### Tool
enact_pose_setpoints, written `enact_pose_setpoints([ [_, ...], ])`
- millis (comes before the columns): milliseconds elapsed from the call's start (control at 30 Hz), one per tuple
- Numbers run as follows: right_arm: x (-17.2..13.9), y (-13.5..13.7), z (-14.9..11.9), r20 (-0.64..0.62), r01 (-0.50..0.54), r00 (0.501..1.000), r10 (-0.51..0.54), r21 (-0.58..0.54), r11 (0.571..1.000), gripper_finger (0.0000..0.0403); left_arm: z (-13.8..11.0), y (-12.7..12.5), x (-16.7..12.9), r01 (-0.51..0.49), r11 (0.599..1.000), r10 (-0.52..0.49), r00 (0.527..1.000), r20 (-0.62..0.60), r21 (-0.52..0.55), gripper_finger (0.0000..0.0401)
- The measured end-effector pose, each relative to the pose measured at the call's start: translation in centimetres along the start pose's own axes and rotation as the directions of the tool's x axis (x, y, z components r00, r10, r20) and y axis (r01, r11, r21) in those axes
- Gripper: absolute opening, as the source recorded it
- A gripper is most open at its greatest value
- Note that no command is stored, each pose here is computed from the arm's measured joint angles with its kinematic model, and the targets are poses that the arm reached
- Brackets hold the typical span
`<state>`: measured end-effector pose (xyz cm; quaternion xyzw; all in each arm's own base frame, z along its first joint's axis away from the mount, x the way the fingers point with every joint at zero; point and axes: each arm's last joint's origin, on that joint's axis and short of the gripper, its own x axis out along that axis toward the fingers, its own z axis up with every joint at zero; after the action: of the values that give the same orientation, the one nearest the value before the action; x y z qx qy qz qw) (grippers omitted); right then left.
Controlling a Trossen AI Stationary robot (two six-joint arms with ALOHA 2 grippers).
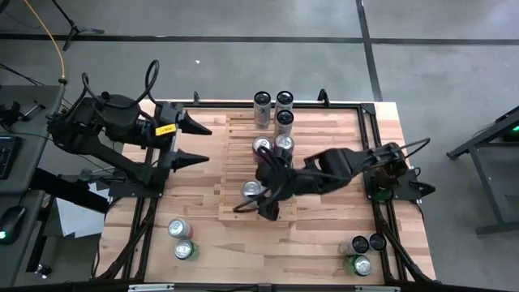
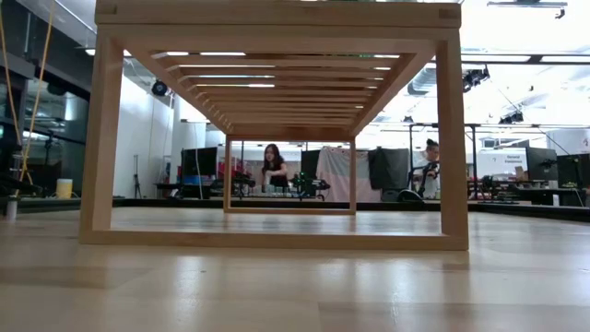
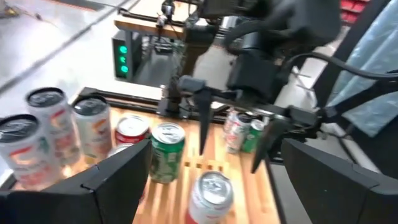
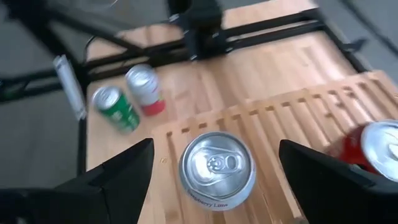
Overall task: Place canned beverage on shelf
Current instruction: Put the pink white soda can on the shelf
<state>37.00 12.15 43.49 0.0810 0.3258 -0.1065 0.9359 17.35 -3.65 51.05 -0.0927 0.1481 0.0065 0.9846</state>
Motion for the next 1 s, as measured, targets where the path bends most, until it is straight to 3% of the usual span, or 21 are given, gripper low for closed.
enact_pose_setpoints([
  [200, 0.6, 1.5, -0.8, 0.046, 0.084, 0.995, -0.088, 0.091, 0.992, 0.0330, 0.0, 0.1, 0.0, -0.029, 0.999, 0.028, 1.000, 0.007, 0.025, 0.0349],
  [600, 4.7, 2.6, -2.1, 0.023, 0.212, 0.977, -0.213, 0.035, 0.977, 0.0330, 0.0, 0.1, 0.0, -0.028, 0.999, 0.028, 1.000, 0.007, 0.027, 0.0349],
  [1000, 5.6, 2.6, -3.2, -0.060, 0.178, 0.983, -0.175, 0.055, 0.982, 0.0330, -0.1, 0.1, 0.0, -0.030, 0.999, 0.030, 1.000, 0.000, 0.028, 0.0349],
])
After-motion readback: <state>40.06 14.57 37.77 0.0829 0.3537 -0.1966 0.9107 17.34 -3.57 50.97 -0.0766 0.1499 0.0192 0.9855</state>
